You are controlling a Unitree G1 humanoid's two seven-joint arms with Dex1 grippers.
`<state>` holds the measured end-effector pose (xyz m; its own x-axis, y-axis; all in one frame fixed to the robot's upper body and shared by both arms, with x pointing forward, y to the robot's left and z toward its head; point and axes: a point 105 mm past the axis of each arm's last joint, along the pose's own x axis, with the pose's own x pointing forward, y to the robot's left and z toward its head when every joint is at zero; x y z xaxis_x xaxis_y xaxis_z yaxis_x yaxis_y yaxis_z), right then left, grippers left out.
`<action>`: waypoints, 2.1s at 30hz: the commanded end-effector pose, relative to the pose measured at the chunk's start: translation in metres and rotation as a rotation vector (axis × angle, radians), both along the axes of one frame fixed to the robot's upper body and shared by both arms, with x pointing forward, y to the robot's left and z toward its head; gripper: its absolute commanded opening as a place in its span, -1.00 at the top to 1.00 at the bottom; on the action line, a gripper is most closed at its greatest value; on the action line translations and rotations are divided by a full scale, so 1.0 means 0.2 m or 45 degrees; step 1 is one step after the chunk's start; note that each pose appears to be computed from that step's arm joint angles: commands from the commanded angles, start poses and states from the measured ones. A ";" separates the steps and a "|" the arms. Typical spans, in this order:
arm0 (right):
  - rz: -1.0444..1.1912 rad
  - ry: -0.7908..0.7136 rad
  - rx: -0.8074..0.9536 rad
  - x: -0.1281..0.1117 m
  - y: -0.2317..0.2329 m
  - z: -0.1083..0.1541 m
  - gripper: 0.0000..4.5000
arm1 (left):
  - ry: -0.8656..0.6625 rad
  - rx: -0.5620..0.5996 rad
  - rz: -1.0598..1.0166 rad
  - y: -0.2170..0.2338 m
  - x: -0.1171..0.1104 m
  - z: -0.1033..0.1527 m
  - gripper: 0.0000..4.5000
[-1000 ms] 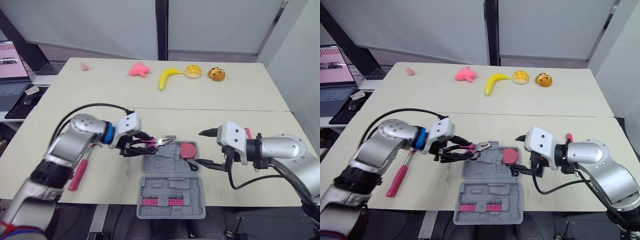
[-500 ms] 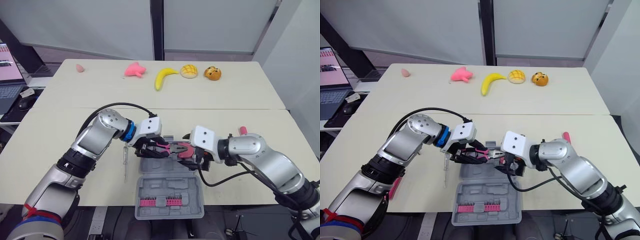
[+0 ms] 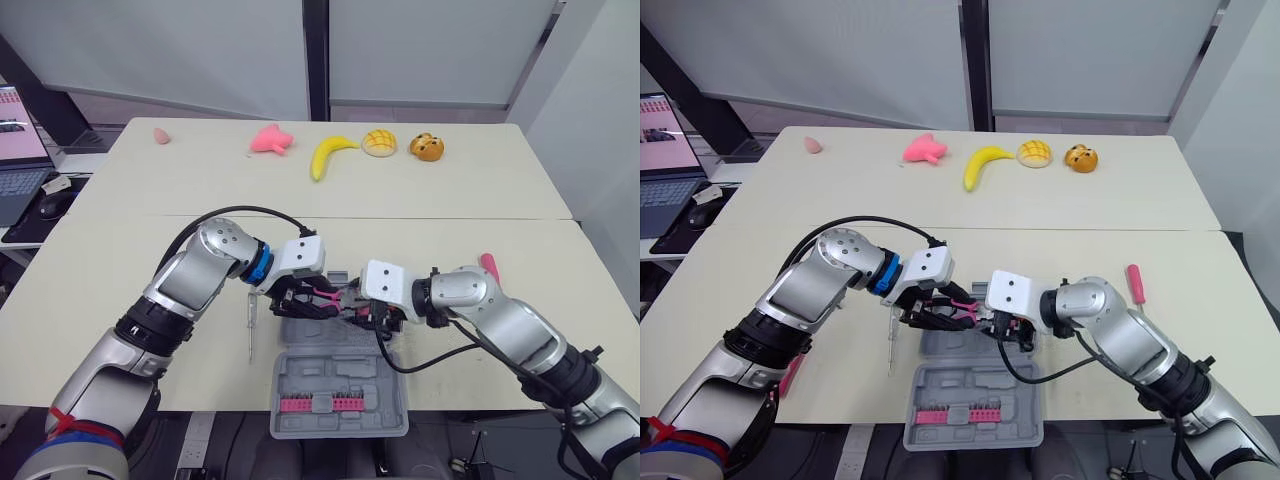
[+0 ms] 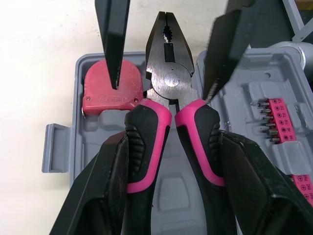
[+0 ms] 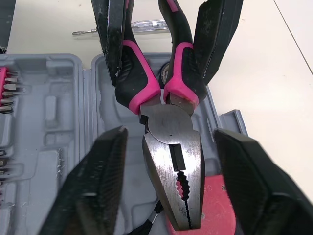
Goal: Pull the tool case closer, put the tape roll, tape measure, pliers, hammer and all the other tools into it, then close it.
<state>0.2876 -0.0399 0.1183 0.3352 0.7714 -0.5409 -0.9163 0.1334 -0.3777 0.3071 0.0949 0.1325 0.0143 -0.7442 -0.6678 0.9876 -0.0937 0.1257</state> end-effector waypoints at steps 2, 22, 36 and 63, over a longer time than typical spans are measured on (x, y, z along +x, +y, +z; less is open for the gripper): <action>0.051 -0.073 0.034 0.00 0.03 0.07 0.23 | -0.054 -0.012 -0.037 -0.02 0.00 0.05 -0.05; 0.080 -0.132 0.001 0.00 -0.01 0.15 0.43 | -0.097 -0.014 -0.035 0.11 -0.01 0.06 -0.99; 0.164 -0.152 -0.295 -0.03 -0.04 0.10 0.43 | -0.127 0.014 0.060 0.51 -0.20 0.03 -1.00; 0.111 -0.039 -0.365 0.05 0.07 -0.13 0.43 | -0.206 -0.153 0.107 0.57 -0.29 0.01 -1.00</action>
